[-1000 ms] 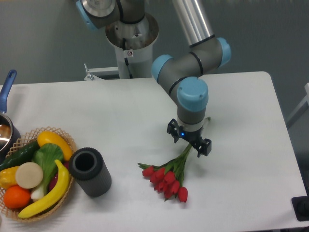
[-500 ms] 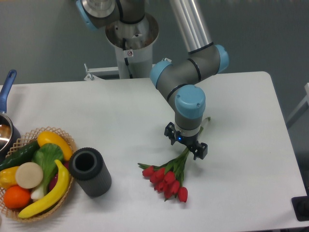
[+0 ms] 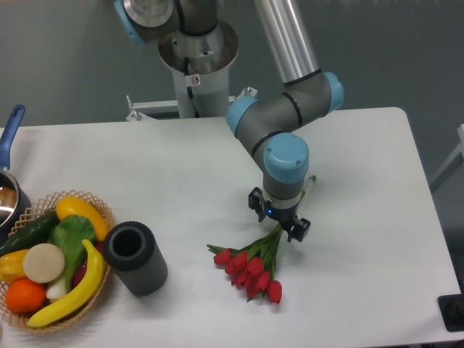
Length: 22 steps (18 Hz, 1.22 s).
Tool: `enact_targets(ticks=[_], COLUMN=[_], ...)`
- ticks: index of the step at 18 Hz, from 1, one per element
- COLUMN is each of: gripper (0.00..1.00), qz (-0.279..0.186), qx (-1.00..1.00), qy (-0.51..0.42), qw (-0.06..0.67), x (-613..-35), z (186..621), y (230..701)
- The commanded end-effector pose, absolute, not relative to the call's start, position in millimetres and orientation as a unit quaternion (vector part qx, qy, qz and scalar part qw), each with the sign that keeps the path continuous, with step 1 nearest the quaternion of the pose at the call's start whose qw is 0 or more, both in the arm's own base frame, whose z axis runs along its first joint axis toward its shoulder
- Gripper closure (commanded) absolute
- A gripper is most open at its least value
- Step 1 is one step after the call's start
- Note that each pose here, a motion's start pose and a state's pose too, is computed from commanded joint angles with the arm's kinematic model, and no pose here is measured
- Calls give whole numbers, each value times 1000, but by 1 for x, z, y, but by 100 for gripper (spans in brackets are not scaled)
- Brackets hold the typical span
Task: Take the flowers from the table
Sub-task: 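Lower the open gripper onto the green tulip stems, then close the gripper around the tulip stems, then lift the red tulip bunch up off the table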
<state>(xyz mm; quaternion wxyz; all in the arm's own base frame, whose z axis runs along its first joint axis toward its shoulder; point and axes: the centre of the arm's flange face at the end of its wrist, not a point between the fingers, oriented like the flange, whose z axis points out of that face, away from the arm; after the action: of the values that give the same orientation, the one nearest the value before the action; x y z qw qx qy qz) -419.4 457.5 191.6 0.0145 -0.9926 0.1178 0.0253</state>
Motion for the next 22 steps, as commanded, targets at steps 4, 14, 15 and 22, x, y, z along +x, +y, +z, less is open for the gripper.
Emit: enact_targets(ticks=[4, 14, 15, 22], gripper=[79, 90, 90, 90], qz=[27, 44, 49, 91], qx=[-995, -995, -995, -991], qy=[93, 50, 48, 45], qw=[20, 71, 69, 85], x=[-418, -425, -426, -452], z=[197, 253, 260, 317], y=[458, 456, 453, 462])
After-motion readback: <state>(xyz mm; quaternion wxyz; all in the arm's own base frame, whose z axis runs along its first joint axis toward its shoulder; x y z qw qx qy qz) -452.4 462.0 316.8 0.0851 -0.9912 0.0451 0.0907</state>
